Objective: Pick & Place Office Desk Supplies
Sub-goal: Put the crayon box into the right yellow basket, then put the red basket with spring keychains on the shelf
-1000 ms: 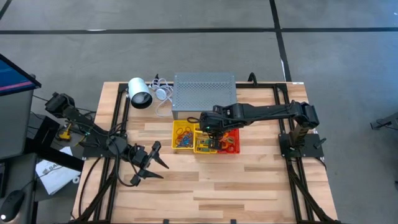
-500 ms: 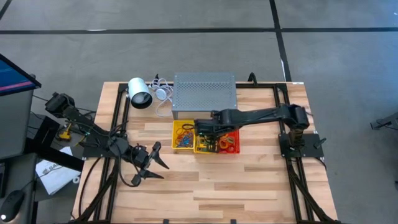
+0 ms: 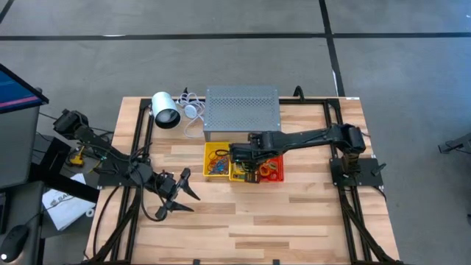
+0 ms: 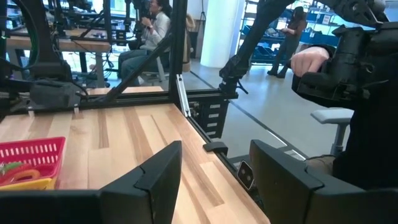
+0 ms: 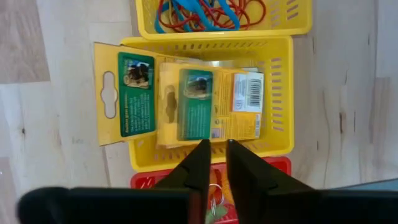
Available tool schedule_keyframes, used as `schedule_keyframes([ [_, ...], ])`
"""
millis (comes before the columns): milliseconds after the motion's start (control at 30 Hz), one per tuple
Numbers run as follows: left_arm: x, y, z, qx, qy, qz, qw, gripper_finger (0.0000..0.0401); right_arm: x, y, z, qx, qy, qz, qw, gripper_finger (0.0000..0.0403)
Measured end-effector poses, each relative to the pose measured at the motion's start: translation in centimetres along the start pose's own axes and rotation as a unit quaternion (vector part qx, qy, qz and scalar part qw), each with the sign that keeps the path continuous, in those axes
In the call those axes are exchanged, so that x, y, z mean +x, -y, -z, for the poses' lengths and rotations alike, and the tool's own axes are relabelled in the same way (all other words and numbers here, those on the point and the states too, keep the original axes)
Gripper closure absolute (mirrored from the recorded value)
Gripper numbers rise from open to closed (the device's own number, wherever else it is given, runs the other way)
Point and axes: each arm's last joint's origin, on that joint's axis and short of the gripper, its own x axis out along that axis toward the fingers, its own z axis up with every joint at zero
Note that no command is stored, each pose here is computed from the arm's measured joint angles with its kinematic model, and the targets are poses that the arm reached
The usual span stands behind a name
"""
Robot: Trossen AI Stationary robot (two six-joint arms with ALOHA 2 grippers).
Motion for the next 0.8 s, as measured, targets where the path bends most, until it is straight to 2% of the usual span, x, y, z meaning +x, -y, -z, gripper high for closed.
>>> schedule_keyframes([
  [300,0.0,0.0,0.0,0.0,-0.001,0.0,1.0,0.0215,0.0,0.0,0.0,0.003,0.0,-0.001,1.0,0.0269],
  [500,0.0,0.0,0.1,0.003,-0.007,-0.001,1.0,0.0215,-0.6,-0.6,0.1,-0.016,0.007,0.0,1.0,0.0225],
  [633,0.0,0.0,0.1,0.009,-0.005,-0.001,1.0,0.0215,-2.8,-1.3,0.2,-0.031,0.056,-0.008,0.998,0.0211],
  [800,-0.1,-0.3,-0.2,0.02,0.003,-0.013,1.0,0.0215,-7.5,-1.6,0.5,-0.033,0.16,-0.024,0.986,0.0206],
])
